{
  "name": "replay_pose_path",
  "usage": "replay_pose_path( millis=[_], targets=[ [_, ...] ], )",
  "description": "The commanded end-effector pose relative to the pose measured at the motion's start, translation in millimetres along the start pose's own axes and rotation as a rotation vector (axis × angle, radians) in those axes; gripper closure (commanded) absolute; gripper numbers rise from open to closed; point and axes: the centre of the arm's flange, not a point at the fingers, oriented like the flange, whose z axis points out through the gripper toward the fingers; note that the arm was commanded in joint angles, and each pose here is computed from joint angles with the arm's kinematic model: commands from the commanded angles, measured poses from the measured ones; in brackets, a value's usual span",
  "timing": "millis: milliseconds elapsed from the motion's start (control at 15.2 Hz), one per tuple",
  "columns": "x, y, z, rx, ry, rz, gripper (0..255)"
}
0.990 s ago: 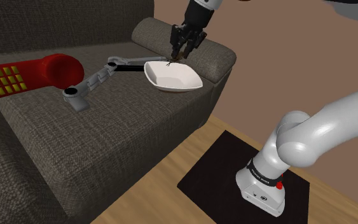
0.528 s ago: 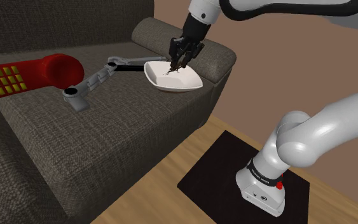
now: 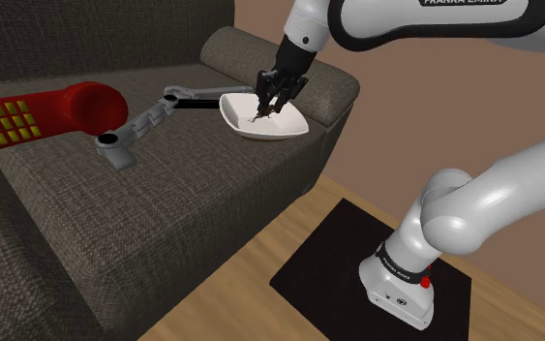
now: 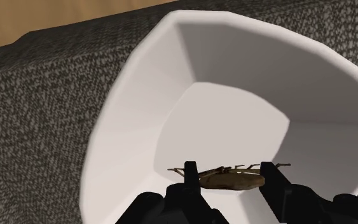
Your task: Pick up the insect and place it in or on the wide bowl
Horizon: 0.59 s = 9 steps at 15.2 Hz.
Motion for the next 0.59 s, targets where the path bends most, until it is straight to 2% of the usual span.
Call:
replay_pose_path(
  millis=[0, 198, 264, 528],
  targets=[
    [0.1, 0.2, 1.4, -0.001, -0.002, 0.001, 255],
    [0.1, 0.2, 1.4, -0.001, -0.002, 0.001, 255],
    [0.0, 0.3, 1.5, -0.001, -0.002, 0.000, 0],
    [0.3, 0.1, 1.3, -0.001, -0.002, 0.001, 0]
  ],
)
